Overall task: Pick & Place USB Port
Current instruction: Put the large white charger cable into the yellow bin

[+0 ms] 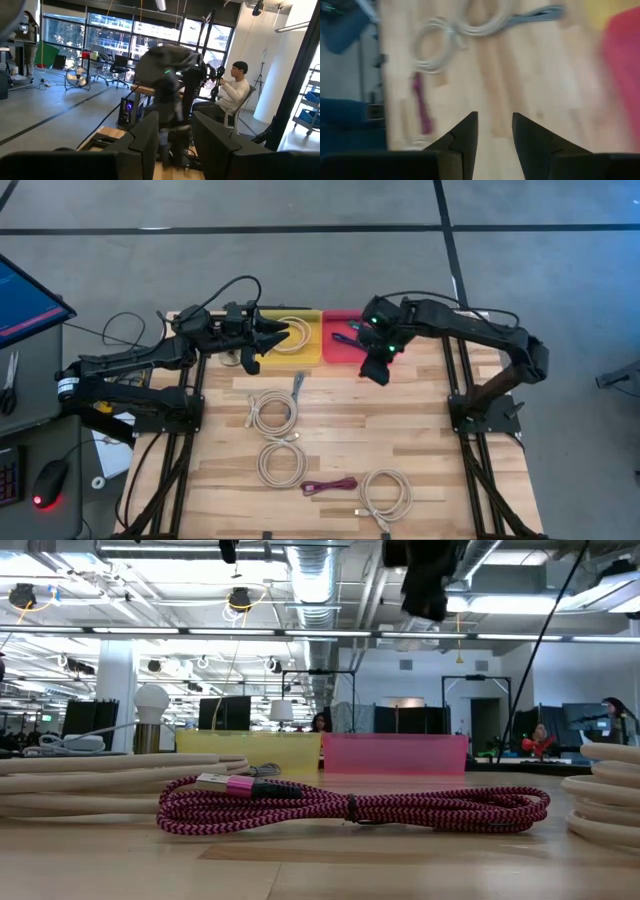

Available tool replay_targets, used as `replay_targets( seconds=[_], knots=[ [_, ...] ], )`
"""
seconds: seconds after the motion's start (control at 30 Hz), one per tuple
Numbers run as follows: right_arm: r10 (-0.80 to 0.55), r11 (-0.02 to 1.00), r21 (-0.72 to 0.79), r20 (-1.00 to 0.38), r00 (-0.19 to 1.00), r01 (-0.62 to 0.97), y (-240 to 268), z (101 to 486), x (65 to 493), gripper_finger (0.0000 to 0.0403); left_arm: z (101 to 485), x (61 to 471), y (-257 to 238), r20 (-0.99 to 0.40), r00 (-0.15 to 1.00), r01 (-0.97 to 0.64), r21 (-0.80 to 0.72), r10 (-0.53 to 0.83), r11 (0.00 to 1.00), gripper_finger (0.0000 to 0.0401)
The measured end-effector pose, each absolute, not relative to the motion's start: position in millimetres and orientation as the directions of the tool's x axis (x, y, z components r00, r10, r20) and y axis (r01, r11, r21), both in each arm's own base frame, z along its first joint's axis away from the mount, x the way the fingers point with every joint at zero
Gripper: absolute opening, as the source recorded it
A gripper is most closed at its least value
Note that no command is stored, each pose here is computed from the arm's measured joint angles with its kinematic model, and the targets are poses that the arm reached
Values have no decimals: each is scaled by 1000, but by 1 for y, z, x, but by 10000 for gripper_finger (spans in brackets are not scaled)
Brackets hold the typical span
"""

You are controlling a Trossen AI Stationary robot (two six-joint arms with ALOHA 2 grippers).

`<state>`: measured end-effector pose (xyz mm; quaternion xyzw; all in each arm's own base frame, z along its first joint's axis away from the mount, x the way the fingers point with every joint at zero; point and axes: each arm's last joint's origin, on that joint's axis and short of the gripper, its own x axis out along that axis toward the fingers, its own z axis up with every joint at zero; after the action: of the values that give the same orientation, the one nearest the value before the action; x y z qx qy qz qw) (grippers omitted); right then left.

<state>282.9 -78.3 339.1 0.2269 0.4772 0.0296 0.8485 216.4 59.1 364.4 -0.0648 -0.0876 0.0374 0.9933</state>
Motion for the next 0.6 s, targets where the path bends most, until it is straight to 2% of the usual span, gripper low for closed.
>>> replay_targets(
  seconds=[0.3,0.6],
  knots=[
    [408,880,475,-758,509,2,-13,365,260,113,364,217,59,163,983,-62,-147,86,987,117],
    [486,834,545,-796,361,80,34,358,257,113,364,217,59,163,983,-60,-160,86,985,117]
  ],
)
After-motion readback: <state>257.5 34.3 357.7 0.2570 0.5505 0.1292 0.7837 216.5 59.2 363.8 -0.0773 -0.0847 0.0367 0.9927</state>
